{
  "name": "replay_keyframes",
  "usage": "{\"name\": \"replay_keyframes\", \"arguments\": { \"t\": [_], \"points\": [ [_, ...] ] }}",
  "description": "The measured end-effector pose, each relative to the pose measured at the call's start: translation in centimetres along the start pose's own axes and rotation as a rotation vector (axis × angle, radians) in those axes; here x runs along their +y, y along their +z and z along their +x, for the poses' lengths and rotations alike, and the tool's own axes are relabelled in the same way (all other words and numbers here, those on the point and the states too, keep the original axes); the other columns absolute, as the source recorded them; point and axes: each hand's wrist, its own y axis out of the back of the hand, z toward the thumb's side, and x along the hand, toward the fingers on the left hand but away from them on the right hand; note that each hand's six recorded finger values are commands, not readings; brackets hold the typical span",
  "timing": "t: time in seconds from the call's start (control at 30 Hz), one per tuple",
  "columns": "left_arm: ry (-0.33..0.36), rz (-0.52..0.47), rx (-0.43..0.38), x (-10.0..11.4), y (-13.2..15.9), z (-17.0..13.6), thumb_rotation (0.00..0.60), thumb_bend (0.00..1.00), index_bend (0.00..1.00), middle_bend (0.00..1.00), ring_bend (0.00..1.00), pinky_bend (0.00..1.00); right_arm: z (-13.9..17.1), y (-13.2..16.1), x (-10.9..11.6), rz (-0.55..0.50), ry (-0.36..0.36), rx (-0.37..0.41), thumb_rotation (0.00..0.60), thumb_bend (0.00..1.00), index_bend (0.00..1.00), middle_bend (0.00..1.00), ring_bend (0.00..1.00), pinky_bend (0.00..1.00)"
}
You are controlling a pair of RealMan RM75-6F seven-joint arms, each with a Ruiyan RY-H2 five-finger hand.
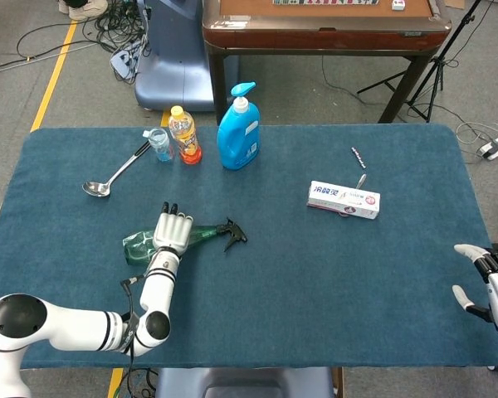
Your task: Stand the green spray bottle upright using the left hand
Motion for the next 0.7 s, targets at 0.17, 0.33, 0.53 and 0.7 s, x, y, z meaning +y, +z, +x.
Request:
{"name": "replay_keyframes", "arguments": {
  "t": [0.17, 0.33, 0.53, 0.7],
  "points": [
    [0.004, -0.010, -0.032, 0.2, 1.2, -0.5, 0.600, 0.18, 0.24, 0.25, 0.03, 0.00, 0.0, 0.1, 0.1, 0.000, -0.002, 0.003, 0.600, 0.28, 0.24, 0.27, 0.20, 0.25],
    [0.016, 0.009, -0.013, 0.1, 1.7, -0.1, 0.600, 0.18, 0.24, 0.25, 0.04, 0.00, 0.2, -0.2, 0.1, 0.002, -0.003, -0.007, 0.600, 0.28, 0.24, 0.27, 0.20, 0.25],
    [0.021, 0.003, 0.050, -0.1, 1.5, 0.8, 0.600, 0.18, 0.31, 0.30, 0.09, 0.00, 0.4, -0.3, 0.2, 0.002, -0.005, -0.012, 0.600, 0.28, 0.24, 0.27, 0.20, 0.25],
    [0.050, -0.017, 0.071, -0.1, 1.2, 1.1, 0.600, 0.20, 0.41, 0.40, 0.18, 0.00, 0.3, -0.3, 0.2, 0.002, -0.003, -0.011, 0.600, 0.28, 0.24, 0.27, 0.20, 0.25]
  ]
}}
